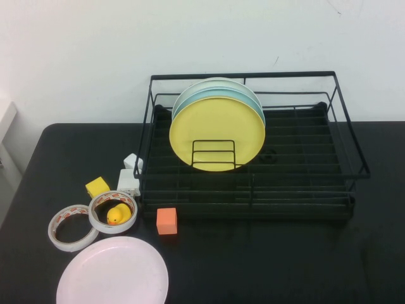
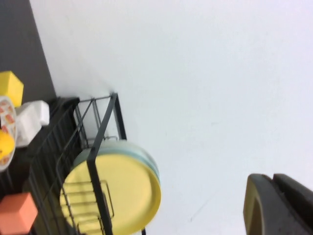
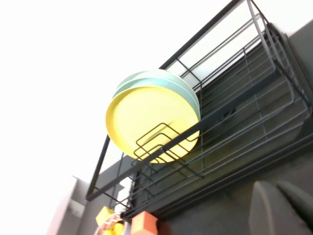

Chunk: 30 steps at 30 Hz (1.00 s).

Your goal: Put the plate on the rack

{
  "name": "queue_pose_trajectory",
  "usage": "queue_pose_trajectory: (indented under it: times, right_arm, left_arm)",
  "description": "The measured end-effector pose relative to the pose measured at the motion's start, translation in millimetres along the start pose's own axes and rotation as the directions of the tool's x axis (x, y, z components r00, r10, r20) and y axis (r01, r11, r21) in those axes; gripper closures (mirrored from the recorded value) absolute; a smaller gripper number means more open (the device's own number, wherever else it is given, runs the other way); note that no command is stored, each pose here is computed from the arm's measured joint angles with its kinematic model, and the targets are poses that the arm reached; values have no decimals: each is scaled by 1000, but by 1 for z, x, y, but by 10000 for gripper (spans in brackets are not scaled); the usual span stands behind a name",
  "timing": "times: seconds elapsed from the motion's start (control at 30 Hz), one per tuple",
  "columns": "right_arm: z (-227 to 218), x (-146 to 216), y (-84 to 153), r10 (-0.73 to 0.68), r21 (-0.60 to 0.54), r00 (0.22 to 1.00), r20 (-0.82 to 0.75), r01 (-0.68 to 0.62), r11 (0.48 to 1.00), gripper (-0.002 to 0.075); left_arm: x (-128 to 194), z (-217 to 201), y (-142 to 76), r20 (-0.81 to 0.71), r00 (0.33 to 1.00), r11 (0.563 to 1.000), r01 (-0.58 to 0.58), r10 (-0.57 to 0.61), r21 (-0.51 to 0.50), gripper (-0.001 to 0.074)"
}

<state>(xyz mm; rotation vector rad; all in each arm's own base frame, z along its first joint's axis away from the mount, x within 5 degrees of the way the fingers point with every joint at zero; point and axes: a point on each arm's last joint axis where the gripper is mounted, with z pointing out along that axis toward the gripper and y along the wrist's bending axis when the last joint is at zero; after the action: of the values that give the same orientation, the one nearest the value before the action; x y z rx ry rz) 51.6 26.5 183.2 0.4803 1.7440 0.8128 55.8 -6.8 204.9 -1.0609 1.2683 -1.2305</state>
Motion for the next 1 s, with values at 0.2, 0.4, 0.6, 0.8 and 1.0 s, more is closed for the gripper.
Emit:
queue_pose_trajectory:
  times: [0.2,0.4,0.6,0.8,1.0]
  right_arm:
    - [0,1,0,-67,-3,998,-6,67,998,728]
    - [0,6,1,-207,-20,977,-58,206,978,728]
    - [0,7,1,-238,-26,969,-67,237,971,728]
    - [0,7,1,-246,-29,967,-74,244,969,728]
    - [0,7,1,-249,-30,965,-75,248,968,728]
  left_arm:
    - [-3,0,-6,30,968,968,-251,250,16,736]
    - [13,4,-58,-235,676,706,-705,698,71,736]
    - [6,44,-73,-687,301,377,-925,661,-43,736]
    - [-1,98,-78,-852,234,280,-954,469,-108,734]
    - [3,137,-46,-927,251,263,-948,280,-177,556]
